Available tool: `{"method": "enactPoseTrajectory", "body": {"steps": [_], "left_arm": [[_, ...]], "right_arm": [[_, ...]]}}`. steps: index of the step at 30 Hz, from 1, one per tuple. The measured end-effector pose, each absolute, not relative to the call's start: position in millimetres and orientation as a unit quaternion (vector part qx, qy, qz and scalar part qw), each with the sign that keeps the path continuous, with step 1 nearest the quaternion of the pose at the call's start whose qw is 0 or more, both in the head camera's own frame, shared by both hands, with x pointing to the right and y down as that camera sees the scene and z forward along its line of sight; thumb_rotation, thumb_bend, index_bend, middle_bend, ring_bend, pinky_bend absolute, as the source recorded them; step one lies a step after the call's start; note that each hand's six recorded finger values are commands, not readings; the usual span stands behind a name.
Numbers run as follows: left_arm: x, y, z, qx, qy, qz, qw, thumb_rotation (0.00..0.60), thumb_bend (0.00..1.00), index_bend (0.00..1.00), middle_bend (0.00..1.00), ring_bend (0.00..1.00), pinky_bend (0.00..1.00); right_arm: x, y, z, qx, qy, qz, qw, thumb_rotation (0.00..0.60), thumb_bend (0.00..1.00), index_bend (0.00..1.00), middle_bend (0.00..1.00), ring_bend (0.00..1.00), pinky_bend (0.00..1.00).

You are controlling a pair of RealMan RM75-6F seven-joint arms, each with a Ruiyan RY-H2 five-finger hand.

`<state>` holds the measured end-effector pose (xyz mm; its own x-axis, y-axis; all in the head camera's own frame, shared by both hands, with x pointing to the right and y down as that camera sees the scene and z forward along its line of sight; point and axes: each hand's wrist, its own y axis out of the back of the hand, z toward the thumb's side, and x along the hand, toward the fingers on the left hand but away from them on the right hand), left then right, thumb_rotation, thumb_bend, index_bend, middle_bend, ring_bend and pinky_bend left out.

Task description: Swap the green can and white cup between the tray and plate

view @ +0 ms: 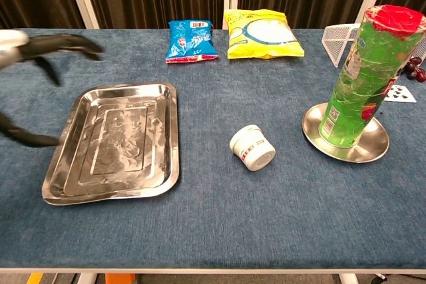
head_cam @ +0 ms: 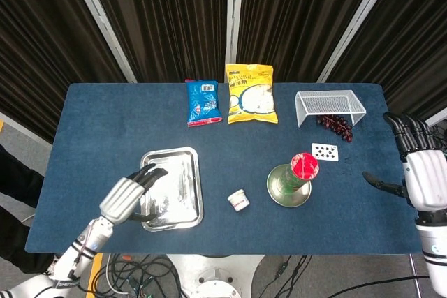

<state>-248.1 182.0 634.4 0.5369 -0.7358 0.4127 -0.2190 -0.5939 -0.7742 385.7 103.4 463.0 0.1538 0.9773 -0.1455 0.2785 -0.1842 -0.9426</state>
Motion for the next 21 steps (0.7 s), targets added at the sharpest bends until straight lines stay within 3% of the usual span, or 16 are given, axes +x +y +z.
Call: {"method": "enactPoseTrajectory", "body": {"steps": [8, 21], "left_arm": [[-175, 178, 650, -0.843, 0.243, -0.321, 0.358, 0.600, 0.00, 0.12, 0.13, 0.06, 0.27], [-93, 176, 685, -0.849, 0.155, -0.280, 0.421, 0.600, 0.00, 0.14, 0.14, 0.06, 0.27]], "right_arm": [[410, 105, 484, -0.641, -0.499, 0.441, 0.382, 0.600, 0.00, 0.00, 0.09, 0.00, 0.00], [437, 103, 485, -0.630, -0.524, 0.446, 0.358, 0.600, 0.00, 0.00, 0.09, 0.00, 0.00]]}}
